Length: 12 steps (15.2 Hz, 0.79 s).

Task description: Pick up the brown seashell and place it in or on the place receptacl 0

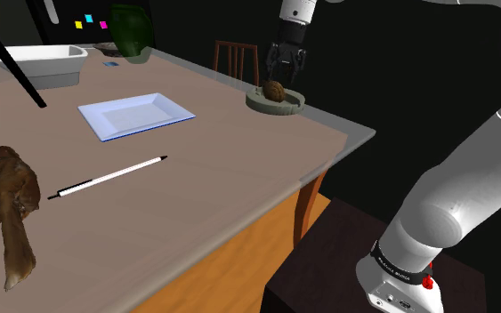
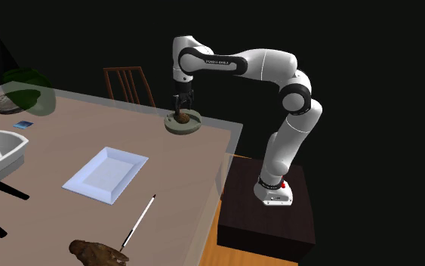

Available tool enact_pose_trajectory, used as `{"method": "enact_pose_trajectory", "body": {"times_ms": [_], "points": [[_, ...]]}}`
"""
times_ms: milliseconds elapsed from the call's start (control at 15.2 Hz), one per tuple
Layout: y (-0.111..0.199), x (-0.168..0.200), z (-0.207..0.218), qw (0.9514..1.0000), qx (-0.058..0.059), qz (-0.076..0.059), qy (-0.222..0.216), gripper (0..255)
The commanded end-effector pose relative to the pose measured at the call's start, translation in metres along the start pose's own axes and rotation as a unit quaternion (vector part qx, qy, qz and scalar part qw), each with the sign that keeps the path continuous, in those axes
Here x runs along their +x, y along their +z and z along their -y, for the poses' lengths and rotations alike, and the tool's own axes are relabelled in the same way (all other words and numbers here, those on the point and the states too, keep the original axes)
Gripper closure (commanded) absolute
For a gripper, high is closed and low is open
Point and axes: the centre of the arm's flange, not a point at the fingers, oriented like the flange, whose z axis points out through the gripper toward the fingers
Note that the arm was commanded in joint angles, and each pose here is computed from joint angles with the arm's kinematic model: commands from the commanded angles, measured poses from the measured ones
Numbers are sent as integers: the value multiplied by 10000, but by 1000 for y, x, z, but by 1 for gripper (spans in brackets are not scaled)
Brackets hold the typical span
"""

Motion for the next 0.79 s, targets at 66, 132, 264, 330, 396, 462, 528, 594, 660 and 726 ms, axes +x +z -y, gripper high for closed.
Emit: {"method": "enact_pose_trajectory", "body": {"times_ms": [66,132,264,330,396,462,528,594,660,726], "points": [[-26,0,0,10000,0,0,0,0],[-40,0,0,10000,0,0,0,0],[-50,0,0,10000,0,0,0,0],[-50,0,0,10000,0,0,0,0],[-50,0,0,10000,0,0,0,0],[-50,0,0,10000,0,0,0,0],[-50,0,0,10000,0,0,0,0],[-50,0,0,10000,0,0,0,0],[-50,0,0,10000,0,0,0,0],[-50,0,0,10000,0,0,0,0]]}}
